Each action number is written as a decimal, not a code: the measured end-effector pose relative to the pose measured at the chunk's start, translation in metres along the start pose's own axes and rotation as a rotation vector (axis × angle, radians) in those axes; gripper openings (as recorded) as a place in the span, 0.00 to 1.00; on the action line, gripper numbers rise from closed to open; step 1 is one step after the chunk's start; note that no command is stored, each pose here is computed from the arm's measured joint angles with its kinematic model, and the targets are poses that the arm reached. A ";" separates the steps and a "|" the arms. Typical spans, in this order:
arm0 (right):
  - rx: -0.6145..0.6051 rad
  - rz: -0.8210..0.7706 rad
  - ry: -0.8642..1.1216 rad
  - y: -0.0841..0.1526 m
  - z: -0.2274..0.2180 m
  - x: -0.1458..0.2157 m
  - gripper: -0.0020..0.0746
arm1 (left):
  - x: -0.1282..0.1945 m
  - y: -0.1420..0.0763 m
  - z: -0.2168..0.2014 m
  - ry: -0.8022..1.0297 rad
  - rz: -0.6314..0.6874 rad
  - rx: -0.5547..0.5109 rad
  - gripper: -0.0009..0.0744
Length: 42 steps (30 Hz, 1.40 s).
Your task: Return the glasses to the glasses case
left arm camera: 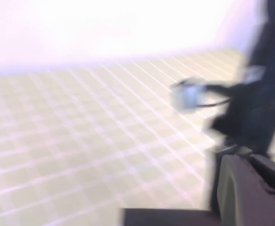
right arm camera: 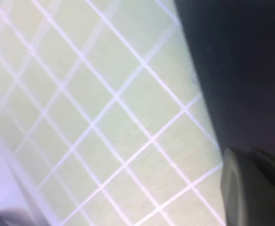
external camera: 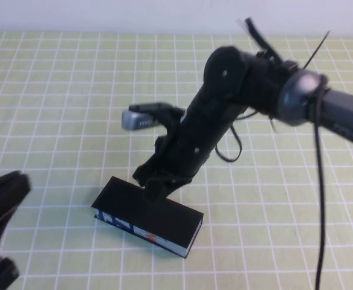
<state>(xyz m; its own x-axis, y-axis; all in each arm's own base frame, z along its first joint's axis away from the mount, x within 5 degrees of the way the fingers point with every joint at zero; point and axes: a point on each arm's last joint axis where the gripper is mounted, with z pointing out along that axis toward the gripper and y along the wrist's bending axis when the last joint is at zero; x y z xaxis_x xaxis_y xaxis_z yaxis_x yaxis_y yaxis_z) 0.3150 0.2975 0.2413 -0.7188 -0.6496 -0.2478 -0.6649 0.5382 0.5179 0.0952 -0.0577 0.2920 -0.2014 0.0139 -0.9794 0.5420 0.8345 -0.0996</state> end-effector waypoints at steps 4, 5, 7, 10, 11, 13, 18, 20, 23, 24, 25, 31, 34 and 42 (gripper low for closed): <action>0.032 -0.076 -0.087 0.028 -0.042 0.004 0.01 | 0.034 0.009 -0.020 -0.114 -0.007 -0.128 0.01; 0.044 -0.097 -0.114 0.036 -0.055 0.007 0.01 | 0.043 0.012 -0.025 -0.144 -0.008 -0.159 0.01; 0.059 -0.141 -0.168 0.055 -0.081 0.014 0.01 | 0.059 0.016 -0.032 -0.195 -0.022 -0.205 0.01; 0.081 -0.180 -0.239 0.078 -0.115 0.028 0.01 | 0.084 0.020 -0.037 -0.244 -0.032 -0.242 0.01; 0.097 -0.189 -0.265 0.085 -0.127 0.033 0.01 | 0.090 0.020 -0.038 -0.250 -0.034 -0.243 0.01; 0.134 -0.200 -0.307 0.098 -0.148 0.047 0.01 | 0.093 0.019 -0.039 -0.263 -0.006 -0.239 0.01; 0.226 -0.171 -0.362 0.115 -0.181 0.093 0.01 | 0.094 0.019 -0.040 -0.263 0.045 -0.238 0.01; 0.260 -0.147 -0.385 0.118 -0.188 0.114 0.01 | 0.094 0.019 -0.040 -0.263 0.049 -0.238 0.01; 0.314 -0.106 -0.440 0.119 -0.195 0.147 0.01 | 0.094 0.019 -0.040 -0.263 0.049 -0.238 0.01; 0.334 -0.088 -0.462 0.118 -0.197 0.159 0.01 | 0.094 0.019 -0.040 -0.263 0.049 -0.238 0.01; 0.352 -0.069 -0.483 0.117 -0.197 0.171 0.01 | 0.094 0.019 -0.040 -0.263 0.049 -0.238 0.01; 0.442 0.049 -0.644 0.102 -0.188 0.236 0.01 | 0.094 0.019 -0.040 -0.263 0.049 -0.238 0.01; 0.468 0.068 -0.748 0.093 -0.178 0.264 0.01 | 0.094 0.019 -0.040 -0.263 0.049 -0.238 0.01; 0.495 0.072 -0.766 0.068 -0.138 0.319 0.01 | 0.094 0.019 -0.040 -0.263 0.049 -0.238 0.01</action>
<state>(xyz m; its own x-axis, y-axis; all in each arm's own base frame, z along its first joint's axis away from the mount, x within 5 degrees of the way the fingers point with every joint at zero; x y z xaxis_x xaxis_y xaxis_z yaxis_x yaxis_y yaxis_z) 0.0682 0.0533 0.3105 -0.5825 -0.1673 -0.7954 -0.4977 0.8471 0.1863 0.0537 -0.0187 0.2051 0.0541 -0.0591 -0.9968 0.3342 0.9418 -0.0377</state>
